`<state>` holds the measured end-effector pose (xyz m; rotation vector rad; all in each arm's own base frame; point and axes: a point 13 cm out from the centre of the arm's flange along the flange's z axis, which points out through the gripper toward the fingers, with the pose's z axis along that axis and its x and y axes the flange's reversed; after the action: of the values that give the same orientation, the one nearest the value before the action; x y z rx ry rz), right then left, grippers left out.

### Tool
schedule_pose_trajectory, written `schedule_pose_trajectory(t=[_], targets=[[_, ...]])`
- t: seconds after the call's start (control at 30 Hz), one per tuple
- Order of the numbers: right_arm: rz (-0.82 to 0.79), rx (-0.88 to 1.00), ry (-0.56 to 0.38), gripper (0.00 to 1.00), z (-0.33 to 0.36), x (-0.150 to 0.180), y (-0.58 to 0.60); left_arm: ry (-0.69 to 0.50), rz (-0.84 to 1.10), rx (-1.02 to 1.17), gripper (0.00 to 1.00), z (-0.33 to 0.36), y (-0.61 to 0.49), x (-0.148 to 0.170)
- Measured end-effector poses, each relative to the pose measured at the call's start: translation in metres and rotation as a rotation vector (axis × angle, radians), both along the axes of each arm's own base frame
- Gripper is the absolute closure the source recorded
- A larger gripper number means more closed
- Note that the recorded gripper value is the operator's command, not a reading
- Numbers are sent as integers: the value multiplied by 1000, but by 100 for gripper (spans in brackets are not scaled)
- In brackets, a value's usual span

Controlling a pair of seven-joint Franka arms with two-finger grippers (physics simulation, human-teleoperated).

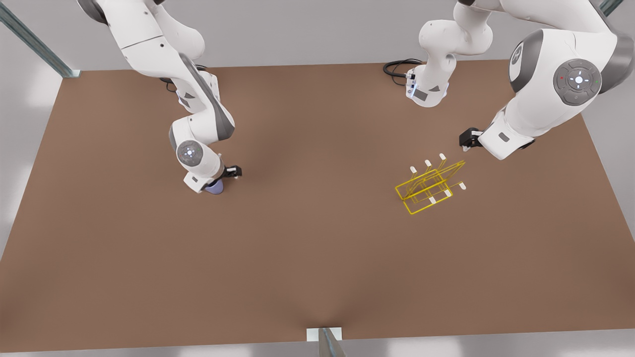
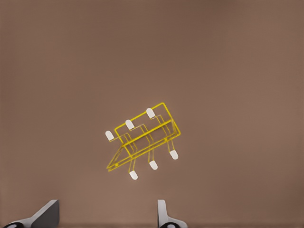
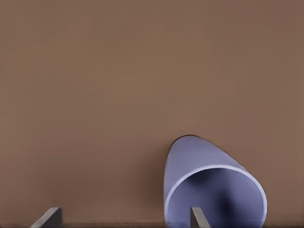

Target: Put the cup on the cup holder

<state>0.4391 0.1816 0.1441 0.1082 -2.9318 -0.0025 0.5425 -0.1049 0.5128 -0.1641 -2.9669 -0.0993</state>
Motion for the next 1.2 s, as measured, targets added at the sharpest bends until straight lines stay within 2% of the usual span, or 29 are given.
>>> schedule_pose_trajectory(t=[0.33, 0.6, 0.63, 0.67, 0.7, 0.8, 0.87, 1.07, 1.2], targets=[[-17, -18, 40, 0, -20, -25, -8, 8, 0, 2, 0, -3, 0, -1], [-29, -12, 24, 0, -37, -32, -6, 10, 0, 2, 0, -4, 0, -1], [-32, -9, 20, 8, -39, -30, -5, 10, 0, 2, 0, -4, 0, -1], [-36, -6, 17, 32, -41, -28, -5, 10, -1, 2, 0, -4, 0, -1], [-40, -2, 12, 48, -43, -25, -5, 11, -3, 2, 0, -4, -1, -2], [-46, 13, -2, 73, -43, -20, -4, 11, -10, 1, 0, -4, -5, -2], [-44, 27, -6, 79, -43, -19, -2, 10, -12, 0, 0, -3, -5, -3], [-34, 25, -19, 79, -41, -15, -3, 10, -12, 1, 0, -3, -4, -2], [-43, 30, -52, 79, -16, 14, -2, 10, -14, 1, 0, -4, -4, -2]])
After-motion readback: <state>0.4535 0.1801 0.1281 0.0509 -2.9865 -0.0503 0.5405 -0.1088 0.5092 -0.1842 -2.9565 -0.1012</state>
